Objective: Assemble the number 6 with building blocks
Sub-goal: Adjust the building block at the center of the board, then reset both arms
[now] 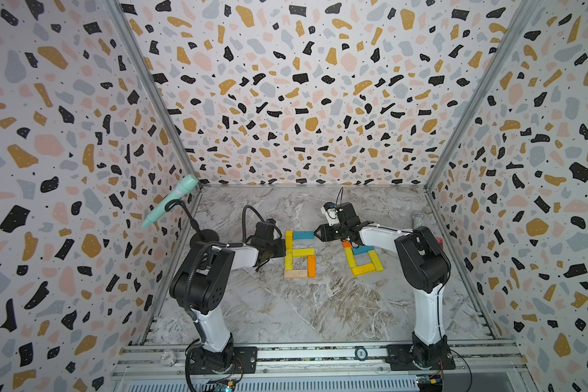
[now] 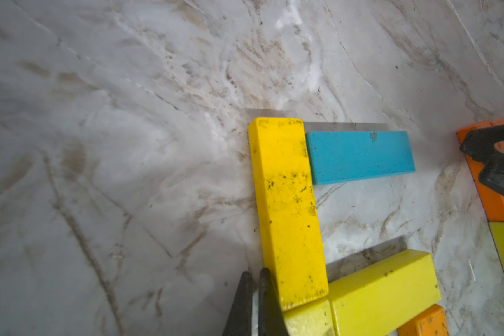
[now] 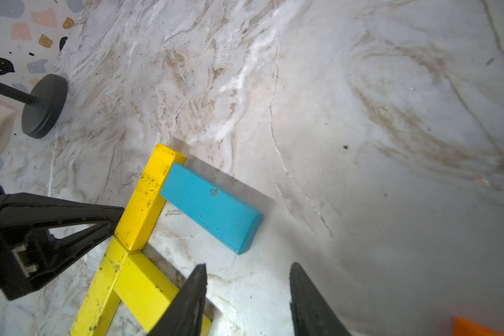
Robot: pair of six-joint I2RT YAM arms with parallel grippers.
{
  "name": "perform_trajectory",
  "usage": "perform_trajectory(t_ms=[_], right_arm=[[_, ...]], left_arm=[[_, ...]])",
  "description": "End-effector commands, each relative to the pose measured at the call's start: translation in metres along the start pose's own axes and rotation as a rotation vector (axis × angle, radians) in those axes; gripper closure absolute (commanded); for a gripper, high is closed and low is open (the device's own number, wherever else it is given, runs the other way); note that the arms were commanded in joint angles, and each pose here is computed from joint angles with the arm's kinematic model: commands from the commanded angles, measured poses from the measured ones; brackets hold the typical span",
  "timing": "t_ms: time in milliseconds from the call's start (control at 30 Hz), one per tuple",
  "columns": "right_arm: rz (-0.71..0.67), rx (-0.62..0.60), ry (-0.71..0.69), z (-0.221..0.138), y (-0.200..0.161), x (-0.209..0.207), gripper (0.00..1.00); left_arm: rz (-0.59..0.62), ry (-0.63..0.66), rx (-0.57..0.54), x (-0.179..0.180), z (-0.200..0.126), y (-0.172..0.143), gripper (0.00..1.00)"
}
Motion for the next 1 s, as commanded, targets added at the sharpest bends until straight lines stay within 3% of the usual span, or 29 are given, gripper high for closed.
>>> perform_trajectory(t_ms=[0,233,433,533,667,833,967], right_arm=[[-0.031,-0.053,-0.002,-0.019,0.020,0.009,0.52],[-0.035,-0.058,-0.012,-0.025,0.023,0.008,0.52],[-0.076,-0.121,-0.062,-0.055,0.040,0.010,0.52],[-0.097,-0.193,-0.131,-0.091,0.049,0.002,0.52],[-0.111,-0.327,-0.329,-0.164,0.050,-0.023,0.51],[-0.042,-0.457,-0.572,-0.250,0.013,-0.065,0.43],[-0.033,-0.480,-0.766,-0.286,-0.035,-0.084,0.40]], left_arm=[[-0.018,0.138,0.211,0.034,0.003,-0.057,1.00],[-0.015,0.189,0.196,0.041,0.003,-0.054,1.00],[-0.029,0.209,0.060,0.036,-0.017,-0.017,1.00],[-0.032,0.227,-0.109,0.030,-0.048,0.023,1.00],[0.001,0.312,-0.418,0.025,-0.109,0.070,1.00],[-0.038,0.486,-0.793,0.047,-0.179,0.089,0.98],[-0.072,0.571,-0.996,0.072,-0.204,0.075,0.70]])
Point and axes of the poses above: each gripper's point midway between its finger pads, its own z axis out along the fingers, its own x axis along the line the jaws close on, y = z × x, the point moved 4 cm from there along -z, back along the fingers, and after that the axes turned 14 degrees about -z, right-handed, at the moved point
